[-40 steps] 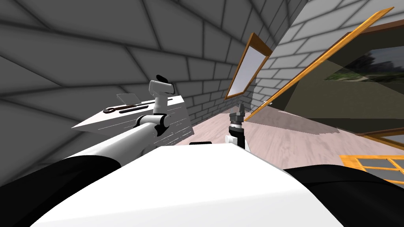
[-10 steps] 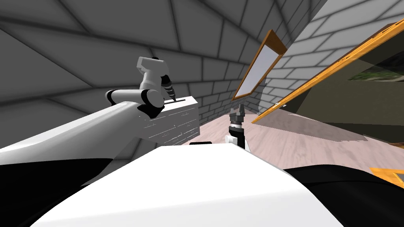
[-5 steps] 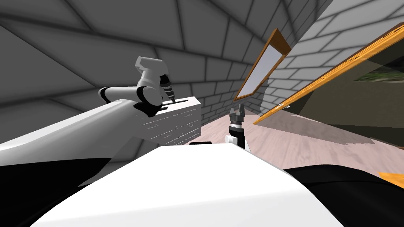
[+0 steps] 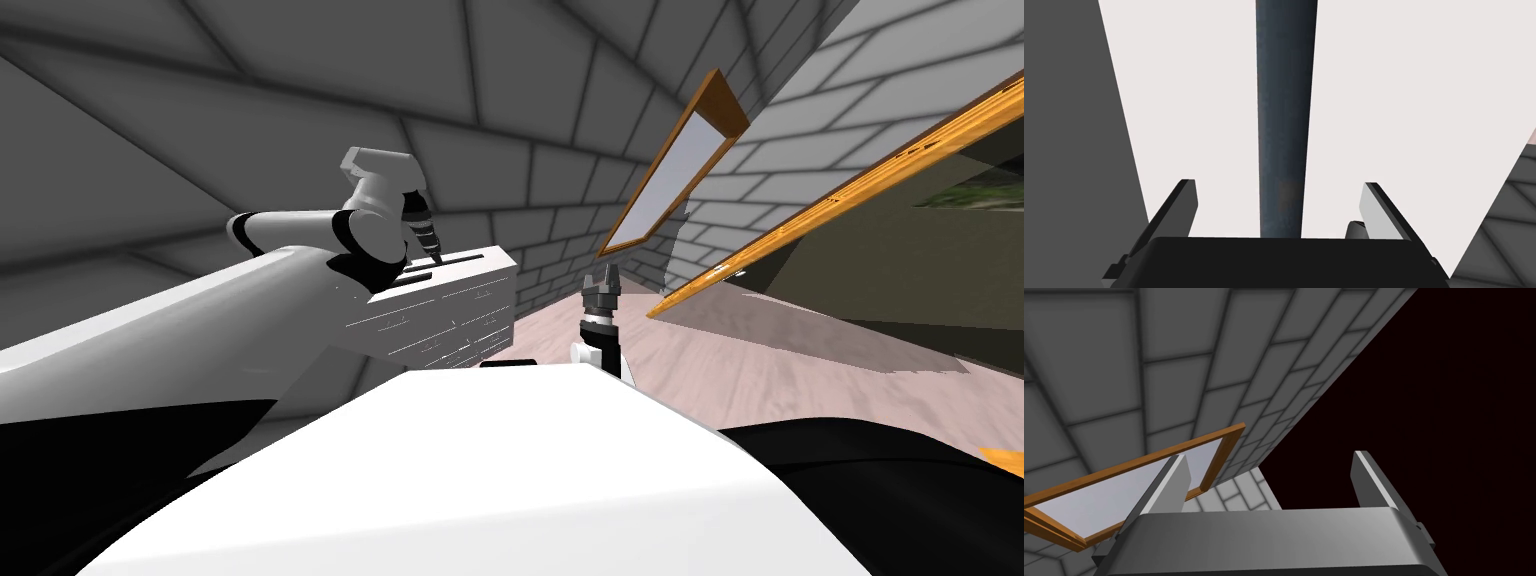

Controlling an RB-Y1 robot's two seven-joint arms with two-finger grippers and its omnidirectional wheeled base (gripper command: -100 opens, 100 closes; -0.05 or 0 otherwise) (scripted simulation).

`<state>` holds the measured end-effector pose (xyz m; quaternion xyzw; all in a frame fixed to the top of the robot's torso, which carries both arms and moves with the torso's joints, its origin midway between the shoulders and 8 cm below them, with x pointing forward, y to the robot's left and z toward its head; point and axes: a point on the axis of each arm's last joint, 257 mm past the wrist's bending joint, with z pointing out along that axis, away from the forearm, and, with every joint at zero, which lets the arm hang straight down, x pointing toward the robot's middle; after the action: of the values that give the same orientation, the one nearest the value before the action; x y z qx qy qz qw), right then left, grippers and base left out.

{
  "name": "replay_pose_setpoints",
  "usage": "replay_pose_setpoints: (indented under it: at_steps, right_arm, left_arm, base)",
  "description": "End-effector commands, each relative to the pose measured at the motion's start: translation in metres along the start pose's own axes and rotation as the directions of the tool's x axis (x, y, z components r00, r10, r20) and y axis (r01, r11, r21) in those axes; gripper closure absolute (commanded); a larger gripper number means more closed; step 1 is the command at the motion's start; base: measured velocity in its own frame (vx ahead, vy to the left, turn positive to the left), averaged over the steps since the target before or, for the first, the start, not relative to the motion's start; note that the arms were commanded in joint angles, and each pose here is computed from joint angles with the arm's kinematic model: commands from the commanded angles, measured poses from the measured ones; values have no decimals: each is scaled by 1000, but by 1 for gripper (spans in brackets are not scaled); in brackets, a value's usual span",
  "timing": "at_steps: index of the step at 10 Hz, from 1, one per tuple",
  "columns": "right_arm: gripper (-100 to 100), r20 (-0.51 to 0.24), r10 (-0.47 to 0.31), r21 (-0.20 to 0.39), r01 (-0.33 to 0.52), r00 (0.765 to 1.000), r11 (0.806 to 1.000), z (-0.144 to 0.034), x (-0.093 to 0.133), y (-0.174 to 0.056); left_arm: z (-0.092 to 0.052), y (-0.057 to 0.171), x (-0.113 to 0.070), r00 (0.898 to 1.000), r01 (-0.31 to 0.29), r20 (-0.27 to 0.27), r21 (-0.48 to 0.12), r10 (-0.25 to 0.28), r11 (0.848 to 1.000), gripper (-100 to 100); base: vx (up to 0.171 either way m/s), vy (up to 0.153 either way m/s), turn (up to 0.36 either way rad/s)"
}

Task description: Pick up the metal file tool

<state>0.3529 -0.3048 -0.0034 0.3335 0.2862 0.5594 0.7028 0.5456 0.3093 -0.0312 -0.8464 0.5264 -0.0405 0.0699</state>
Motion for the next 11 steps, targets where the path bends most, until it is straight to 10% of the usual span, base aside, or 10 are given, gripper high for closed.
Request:
replay_pose_setpoints:
  at_steps: [1,5,6,7,11]
  right_arm:
    - [0,0,0,0,0,1000,1000,0,0,0]
    - [0,0,0,0,0,1000,1000,0,0,0]
    - [0,0,0,0,0,1000,1000,0,0,0]
    - [0,0,0,0,0,1000,1000,0,0,0]
    - [0,0,0,0,0,1000,1000,0,0,0]
  left_arm:
    - [1,6,-3,1000,4,5,-23,-4,1000,-100]
    - [2,14,-6,1000,9,14,-58,-8,998,-100]
    - [3,14,-6,1000,9,14,-58,-8,998,0]
    - [18,13,-6,1000,6,14,-58,-6,998,-100]
    - [26,13,-6,1000,5,14,-59,-4,998,-100]
  base:
    - [31,34,8]
    - [14,23,4]
    - [0,0,0]
    - [-2,-4,13]
    - [-3,-6,6]
